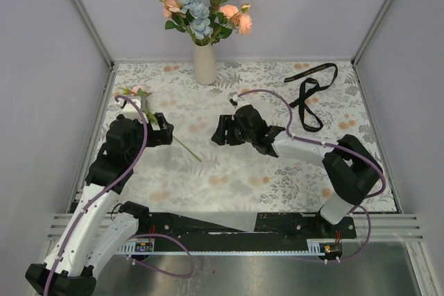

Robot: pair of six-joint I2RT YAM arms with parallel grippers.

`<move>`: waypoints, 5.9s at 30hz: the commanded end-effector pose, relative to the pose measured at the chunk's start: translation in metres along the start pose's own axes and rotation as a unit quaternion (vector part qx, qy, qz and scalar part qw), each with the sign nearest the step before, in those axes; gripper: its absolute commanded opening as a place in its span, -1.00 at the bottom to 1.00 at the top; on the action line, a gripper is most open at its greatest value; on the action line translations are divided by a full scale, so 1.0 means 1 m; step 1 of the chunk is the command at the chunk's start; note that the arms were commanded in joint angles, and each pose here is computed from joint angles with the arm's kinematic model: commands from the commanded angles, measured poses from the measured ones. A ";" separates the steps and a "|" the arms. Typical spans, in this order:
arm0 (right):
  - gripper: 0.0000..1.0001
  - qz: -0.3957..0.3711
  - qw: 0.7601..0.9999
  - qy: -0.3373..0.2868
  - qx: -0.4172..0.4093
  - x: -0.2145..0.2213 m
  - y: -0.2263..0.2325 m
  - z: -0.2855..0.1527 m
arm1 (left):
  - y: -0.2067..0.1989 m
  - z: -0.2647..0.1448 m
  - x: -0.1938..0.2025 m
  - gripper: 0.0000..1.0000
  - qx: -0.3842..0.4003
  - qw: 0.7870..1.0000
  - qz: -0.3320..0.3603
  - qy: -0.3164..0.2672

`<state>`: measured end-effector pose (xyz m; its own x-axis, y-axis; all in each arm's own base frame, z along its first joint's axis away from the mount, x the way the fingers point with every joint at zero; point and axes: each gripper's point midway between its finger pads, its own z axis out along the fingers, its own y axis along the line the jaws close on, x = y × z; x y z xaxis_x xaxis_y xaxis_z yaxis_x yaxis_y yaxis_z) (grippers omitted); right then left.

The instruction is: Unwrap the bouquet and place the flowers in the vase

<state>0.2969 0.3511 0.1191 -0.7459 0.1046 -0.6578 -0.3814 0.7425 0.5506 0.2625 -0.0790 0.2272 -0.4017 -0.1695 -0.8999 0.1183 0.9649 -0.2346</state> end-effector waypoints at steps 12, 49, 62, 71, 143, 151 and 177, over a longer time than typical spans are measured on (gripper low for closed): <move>0.06 -0.050 0.999 0.002 0.016 -0.006 0.005 0.062 | 0.015 -0.032 -0.040 0.98 -0.034 0.994 0.001 -0.106; -0.02 -0.150 0.986 0.048 0.062 0.052 0.065 0.161 | 0.051 -0.049 -0.050 0.98 -0.134 0.980 -0.025 -0.145; -0.27 -0.161 0.983 0.057 0.075 0.062 0.065 0.161 | 0.049 -0.051 -0.050 0.98 -0.125 0.980 -0.020 -0.153; -0.56 -0.162 0.985 0.032 0.052 0.055 0.071 0.155 | 0.049 -0.050 -0.048 0.98 -0.124 0.981 -0.017 -0.149; -0.76 -0.080 0.973 -0.111 -0.186 -0.007 0.151 -0.021 | -0.012 0.073 -0.029 -1.00 0.083 0.969 -0.234 -0.014; 0.62 -0.085 0.972 -0.140 -0.171 -0.009 0.133 -0.044 | -0.041 0.044 -0.103 -1.00 0.127 0.977 -0.119 -0.126; 0.99 -0.138 0.968 -0.201 -0.056 -0.025 0.066 -0.137 | -0.156 0.038 -0.303 -1.00 0.222 0.805 0.143 -0.532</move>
<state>0.2141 0.3093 0.2374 -0.3614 0.2166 -0.9069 -0.6102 0.6805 0.4057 0.4078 -0.1849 0.4791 0.5089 -0.2449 -0.8253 0.4955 0.8673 0.0481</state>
